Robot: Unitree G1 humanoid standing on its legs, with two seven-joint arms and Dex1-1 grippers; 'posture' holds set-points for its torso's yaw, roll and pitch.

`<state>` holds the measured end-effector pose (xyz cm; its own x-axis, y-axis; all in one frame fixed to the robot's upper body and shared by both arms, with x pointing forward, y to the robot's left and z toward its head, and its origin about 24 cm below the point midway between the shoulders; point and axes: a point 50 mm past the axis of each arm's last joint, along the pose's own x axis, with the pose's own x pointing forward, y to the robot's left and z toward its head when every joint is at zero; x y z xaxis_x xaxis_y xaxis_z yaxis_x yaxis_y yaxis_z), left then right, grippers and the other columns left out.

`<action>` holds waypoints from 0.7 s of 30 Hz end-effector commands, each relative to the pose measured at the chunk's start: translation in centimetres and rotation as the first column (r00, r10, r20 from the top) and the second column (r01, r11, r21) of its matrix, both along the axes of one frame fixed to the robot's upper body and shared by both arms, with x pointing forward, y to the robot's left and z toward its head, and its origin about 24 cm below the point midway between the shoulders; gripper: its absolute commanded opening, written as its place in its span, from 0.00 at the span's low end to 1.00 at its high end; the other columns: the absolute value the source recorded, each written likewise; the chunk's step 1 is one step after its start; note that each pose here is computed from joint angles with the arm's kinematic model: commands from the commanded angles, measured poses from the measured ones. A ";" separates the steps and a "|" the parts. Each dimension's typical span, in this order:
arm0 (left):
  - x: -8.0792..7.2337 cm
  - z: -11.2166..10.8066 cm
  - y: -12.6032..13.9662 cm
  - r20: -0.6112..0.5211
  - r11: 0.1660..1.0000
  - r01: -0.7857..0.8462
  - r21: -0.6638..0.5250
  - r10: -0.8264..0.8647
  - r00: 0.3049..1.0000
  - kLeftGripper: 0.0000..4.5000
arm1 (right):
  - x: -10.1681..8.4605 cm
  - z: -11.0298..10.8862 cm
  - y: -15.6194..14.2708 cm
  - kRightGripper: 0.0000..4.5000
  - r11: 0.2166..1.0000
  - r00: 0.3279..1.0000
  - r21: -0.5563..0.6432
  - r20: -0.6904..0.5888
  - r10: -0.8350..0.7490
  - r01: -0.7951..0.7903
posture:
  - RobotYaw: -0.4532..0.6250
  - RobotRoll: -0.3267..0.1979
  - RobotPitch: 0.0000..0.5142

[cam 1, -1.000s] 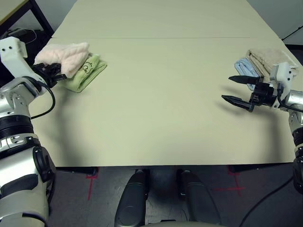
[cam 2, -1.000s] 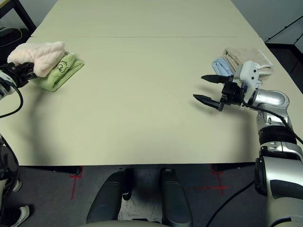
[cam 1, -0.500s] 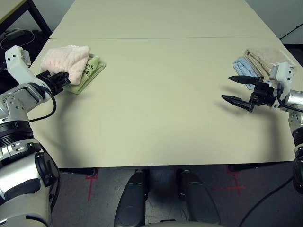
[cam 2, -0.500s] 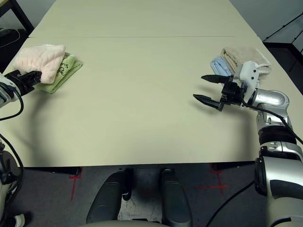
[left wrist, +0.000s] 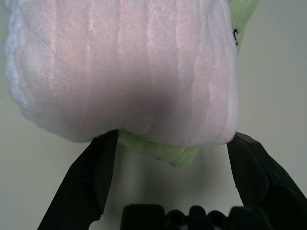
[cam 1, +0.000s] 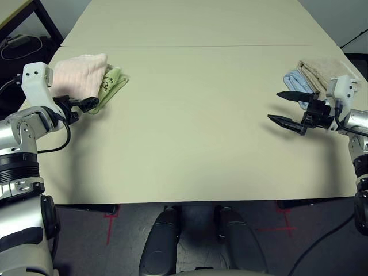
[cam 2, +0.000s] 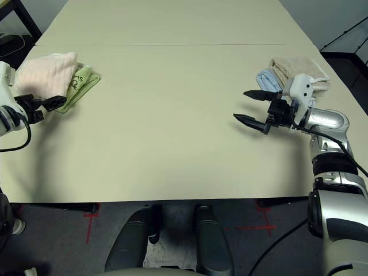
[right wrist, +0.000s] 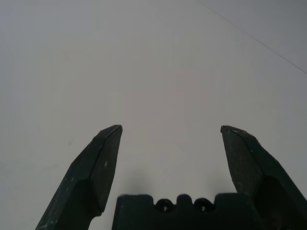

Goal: Fold the towel and set it aside.

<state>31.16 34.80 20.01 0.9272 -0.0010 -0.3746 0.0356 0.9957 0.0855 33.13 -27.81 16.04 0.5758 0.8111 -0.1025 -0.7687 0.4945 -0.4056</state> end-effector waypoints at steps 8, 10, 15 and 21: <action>-0.8 5.7 -0.8 0.167 0.981 0.098 0.170 -0.126 0.978 1.00 | 0.2 0.1 0.2 1.00 1.000 1.000 -0.004 0.004 0.004 -0.004 | 0.50 0.62 0.35; -1.1 6.5 -1.7 0.158 0.974 0.155 0.167 -0.181 0.971 1.00 | 0.2 0.1 0.2 1.00 1.000 1.000 -0.003 0.004 0.005 -0.005 | 0.50 0.62 0.35; -1.2 7.5 -3.6 0.130 0.953 0.251 0.171 -0.274 0.953 1.00 | 0.3 0.2 0.2 1.00 1.000 1.000 -0.004 0.006 0.007 -0.007 | 0.50 0.62 0.35; -0.4 7.5 -3.6 0.120 0.920 0.213 0.330 -0.264 0.957 1.00 | 0.2 0.3 0.3 1.00 1.000 1.000 -0.003 0.010 0.009 -0.009 | 0.50 0.62 0.34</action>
